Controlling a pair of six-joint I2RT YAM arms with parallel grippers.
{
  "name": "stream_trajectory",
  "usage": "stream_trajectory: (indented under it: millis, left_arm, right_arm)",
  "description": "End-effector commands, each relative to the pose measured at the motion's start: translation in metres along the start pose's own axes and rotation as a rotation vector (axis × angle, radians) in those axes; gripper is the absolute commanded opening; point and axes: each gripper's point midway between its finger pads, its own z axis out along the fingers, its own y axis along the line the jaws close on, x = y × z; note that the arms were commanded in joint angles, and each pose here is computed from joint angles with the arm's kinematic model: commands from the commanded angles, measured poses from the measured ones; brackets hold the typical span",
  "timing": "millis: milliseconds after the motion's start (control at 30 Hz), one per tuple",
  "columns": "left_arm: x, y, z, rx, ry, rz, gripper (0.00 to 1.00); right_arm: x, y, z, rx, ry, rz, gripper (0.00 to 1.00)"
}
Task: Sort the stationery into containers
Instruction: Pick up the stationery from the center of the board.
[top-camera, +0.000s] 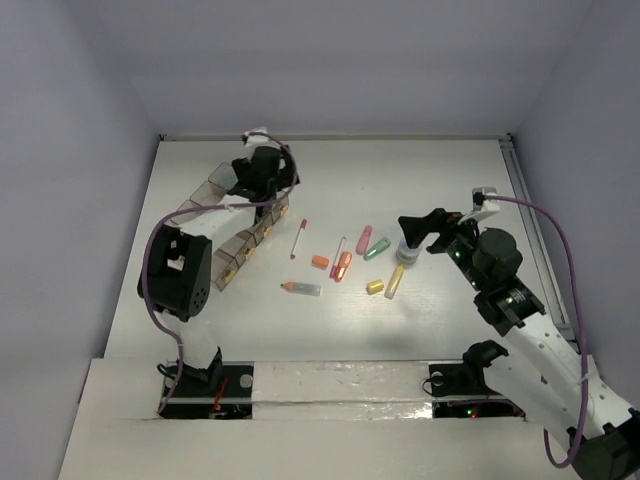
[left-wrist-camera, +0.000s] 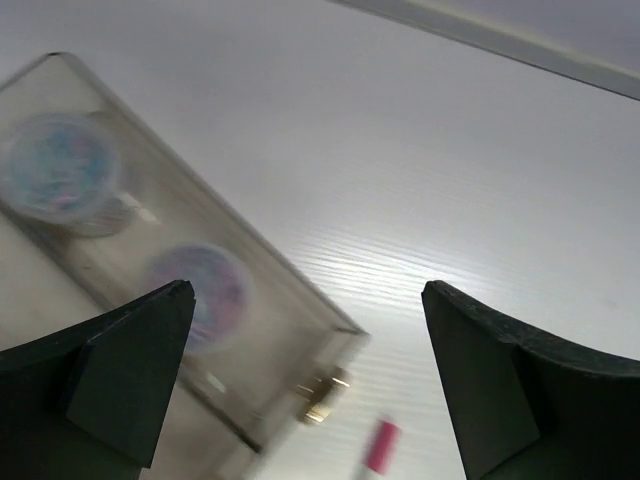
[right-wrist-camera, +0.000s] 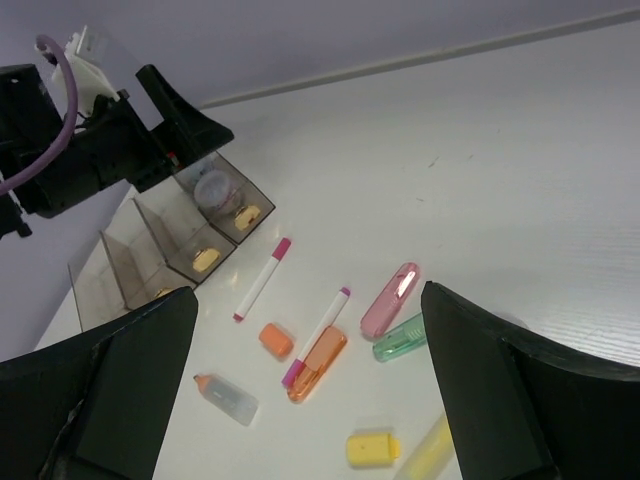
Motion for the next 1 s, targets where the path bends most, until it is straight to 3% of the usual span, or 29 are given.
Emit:
stream_trajectory:
  millis: [0, 100, 233, 367, 600, 733, 967]
  left_arm:
    - [-0.015, -0.111, -0.068, 0.273, -0.086, 0.069, 0.96]
    - [0.021, -0.166, -0.097, 0.409, -0.041, 0.134, 0.95]
    - [0.099, -0.244, -0.148, 0.621, 0.062, 0.242, 0.94]
    - [0.138, -0.28, -0.178, 0.722, 0.105, 0.298, 0.94]
    - [0.182, -0.308, -0.184, 0.773, 0.181, 0.366, 0.95]
    - [0.198, -0.322, -0.193, 0.826, 0.192, 0.406, 0.95]
    - [0.215, -0.326, -0.18, 0.778, 0.202, 0.462, 0.96]
  right_arm:
    - [-0.029, 0.009, -0.006, -0.014, -0.097, 0.009, 1.0]
    - [-0.038, 0.006, -0.012, 0.009, -0.142, 0.02, 1.0]
    - [-0.052, -0.003, -0.027, 0.049, -0.236, 0.041, 1.0]
    - [-0.067, -0.013, -0.042, 0.107, -0.3, 0.046, 1.0]
    - [-0.084, -0.017, -0.064, 0.122, -0.394, 0.062, 1.0]
    - [-0.083, -0.015, -0.062, 0.114, -0.377, 0.058, 1.0]
    - [-0.079, -0.011, -0.057, 0.099, -0.347, 0.05, 1.0]
